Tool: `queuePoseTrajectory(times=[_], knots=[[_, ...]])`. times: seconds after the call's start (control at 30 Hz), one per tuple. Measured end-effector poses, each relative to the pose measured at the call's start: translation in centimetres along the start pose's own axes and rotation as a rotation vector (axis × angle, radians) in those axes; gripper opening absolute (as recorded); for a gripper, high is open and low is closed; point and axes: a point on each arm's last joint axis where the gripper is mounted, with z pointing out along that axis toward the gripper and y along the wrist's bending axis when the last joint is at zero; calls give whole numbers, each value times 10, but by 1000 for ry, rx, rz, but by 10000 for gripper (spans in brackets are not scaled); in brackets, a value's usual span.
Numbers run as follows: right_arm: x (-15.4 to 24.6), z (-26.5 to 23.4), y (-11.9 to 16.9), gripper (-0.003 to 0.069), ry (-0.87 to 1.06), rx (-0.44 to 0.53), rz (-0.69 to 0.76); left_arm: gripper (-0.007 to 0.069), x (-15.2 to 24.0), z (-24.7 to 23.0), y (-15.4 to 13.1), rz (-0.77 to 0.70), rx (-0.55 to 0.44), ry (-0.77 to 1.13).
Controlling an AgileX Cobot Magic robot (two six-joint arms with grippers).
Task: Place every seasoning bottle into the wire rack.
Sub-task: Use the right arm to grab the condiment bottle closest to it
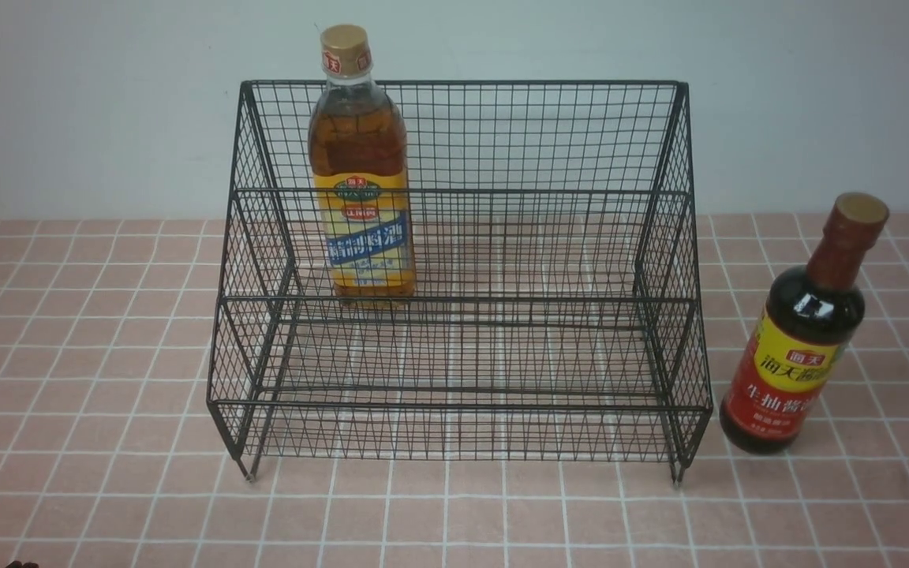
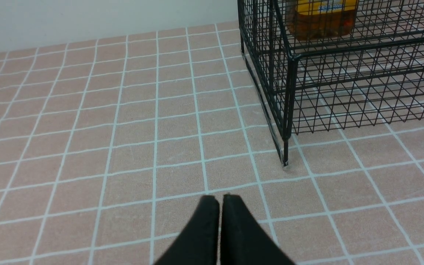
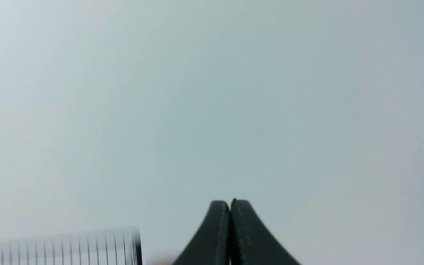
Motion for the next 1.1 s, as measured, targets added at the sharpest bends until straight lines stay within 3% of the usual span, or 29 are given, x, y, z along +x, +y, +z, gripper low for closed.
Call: queuePoseTrajectory(times=[0.17, 0.47, 0.6, 0.9, 1.1], knots=[[-16, -1, 1, -12, -178, -9, 14, -7, 0, 0, 0, 0, 0, 1], [-14, -1, 1, -12, -154, -14, 6, -7, 0, 0, 0, 0, 0, 1], [-18, 0, 1, -12, -181, -15, 65, -7, 0, 0, 0, 0, 0, 1], [-54, 81, 19, -12, 34, -87, 138, -7, 0, 0, 0, 0, 0, 1], [0, 122, 19, -10, 324, -98, 87, -7, 0, 0, 0, 0, 0, 1]])
